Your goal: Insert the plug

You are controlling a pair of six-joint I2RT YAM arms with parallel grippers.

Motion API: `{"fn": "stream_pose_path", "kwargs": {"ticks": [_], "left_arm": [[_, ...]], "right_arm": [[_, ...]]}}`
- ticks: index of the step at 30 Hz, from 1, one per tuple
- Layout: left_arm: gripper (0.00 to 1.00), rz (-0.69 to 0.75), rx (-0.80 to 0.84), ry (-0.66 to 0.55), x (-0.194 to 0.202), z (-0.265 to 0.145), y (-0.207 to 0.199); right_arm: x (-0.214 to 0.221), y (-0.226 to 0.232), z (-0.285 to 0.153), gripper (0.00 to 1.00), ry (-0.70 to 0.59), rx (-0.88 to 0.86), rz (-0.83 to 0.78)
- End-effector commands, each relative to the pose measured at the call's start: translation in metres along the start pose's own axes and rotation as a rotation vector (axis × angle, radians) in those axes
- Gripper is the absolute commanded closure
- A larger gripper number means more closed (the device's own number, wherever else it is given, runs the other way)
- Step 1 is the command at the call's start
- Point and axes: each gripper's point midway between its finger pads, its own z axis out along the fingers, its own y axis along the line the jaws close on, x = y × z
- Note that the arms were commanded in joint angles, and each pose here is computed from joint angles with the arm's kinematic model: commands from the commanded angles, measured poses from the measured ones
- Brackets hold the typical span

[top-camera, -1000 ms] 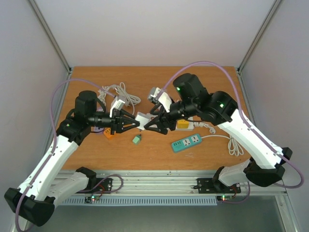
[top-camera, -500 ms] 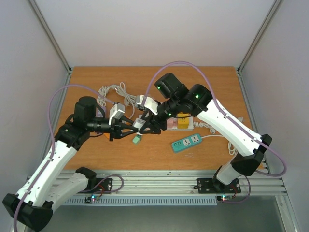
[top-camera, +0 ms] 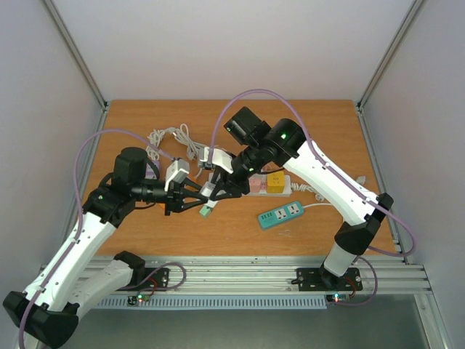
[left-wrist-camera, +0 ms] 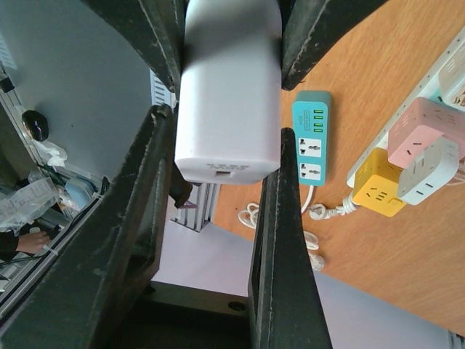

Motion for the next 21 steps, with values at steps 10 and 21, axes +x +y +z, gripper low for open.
{"fn": "stream_pose_path", "kwargs": {"ticks": [10,21], "left_arm": [[0.31,-0.013,-0.325,-0.063,-0.010,-0.013,0.050],[0.01,-0.251,-0.934,-0.172,0.013,-0.081,0.123]], "right_arm": [[0.016,-0.016,0.007,0.94,0.038,0.085,0.068],[0.113,-0.057,-0.013,0.98,-0.006,0.571,0.470]]}}
